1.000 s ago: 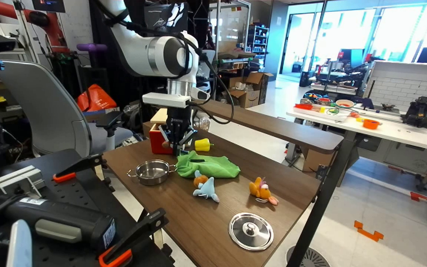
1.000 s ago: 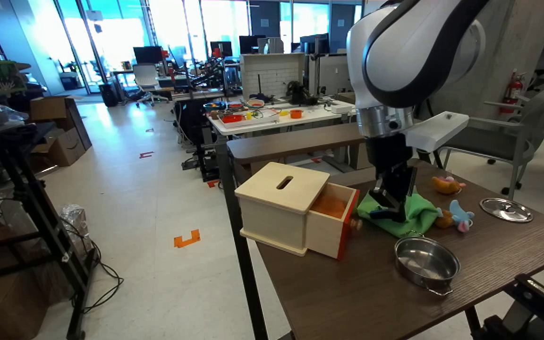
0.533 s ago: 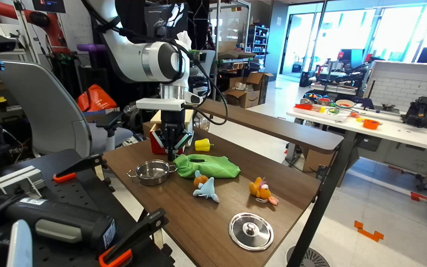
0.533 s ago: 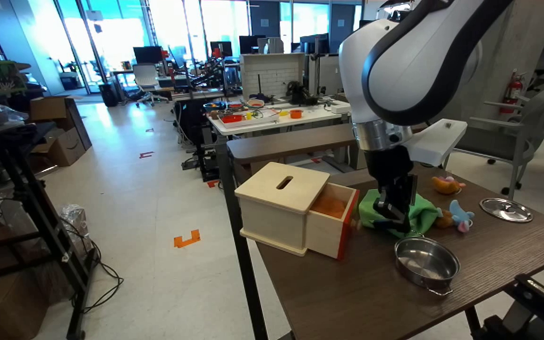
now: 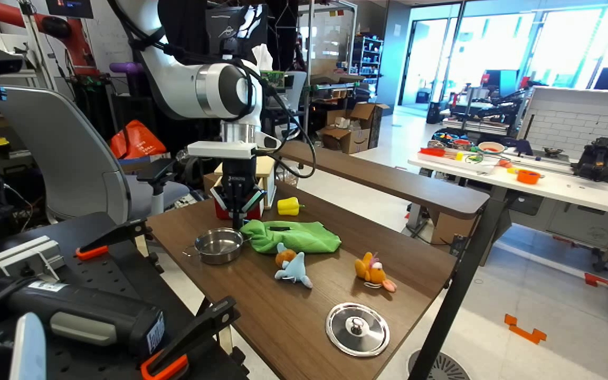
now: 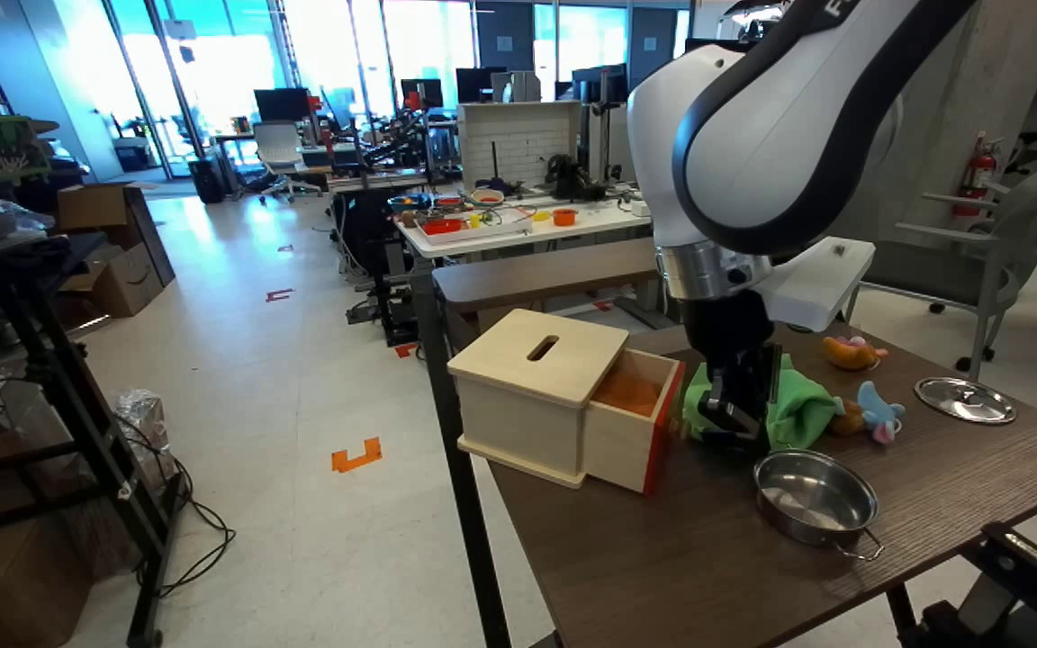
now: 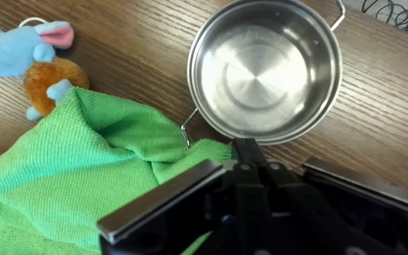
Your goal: Open the green towel
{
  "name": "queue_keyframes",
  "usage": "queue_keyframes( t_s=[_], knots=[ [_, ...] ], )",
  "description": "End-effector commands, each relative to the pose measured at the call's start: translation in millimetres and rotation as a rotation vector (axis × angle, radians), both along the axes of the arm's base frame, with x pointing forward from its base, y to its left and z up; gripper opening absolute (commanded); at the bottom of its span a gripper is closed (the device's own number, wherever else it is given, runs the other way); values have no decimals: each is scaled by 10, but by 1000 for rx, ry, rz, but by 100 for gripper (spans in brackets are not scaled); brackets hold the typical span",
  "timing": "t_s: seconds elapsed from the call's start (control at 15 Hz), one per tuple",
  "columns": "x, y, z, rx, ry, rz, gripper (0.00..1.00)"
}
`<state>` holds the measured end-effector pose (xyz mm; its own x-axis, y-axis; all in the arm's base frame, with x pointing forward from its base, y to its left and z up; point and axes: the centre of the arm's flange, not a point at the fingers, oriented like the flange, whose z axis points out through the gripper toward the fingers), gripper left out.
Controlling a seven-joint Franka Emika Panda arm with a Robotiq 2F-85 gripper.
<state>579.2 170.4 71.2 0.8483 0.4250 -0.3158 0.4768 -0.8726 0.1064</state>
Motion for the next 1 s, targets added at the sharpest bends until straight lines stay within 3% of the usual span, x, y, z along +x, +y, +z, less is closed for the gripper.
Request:
queue_keyframes(
  t_s=[0.0, 0.2, 0.27, 0.33, 0.73, 0.93],
  knots=[
    [110, 63, -41, -4, -11, 4, 0],
    [153, 56, -25, 3, -18, -6, 0],
    [164, 56, -25, 4, -22, -10, 26],
    [174, 58, -26, 6, -20, -13, 27],
    [155, 57, 50, 22, -16, -15, 70],
    [71, 60, 343, 94, -5, -17, 92]
  ],
)
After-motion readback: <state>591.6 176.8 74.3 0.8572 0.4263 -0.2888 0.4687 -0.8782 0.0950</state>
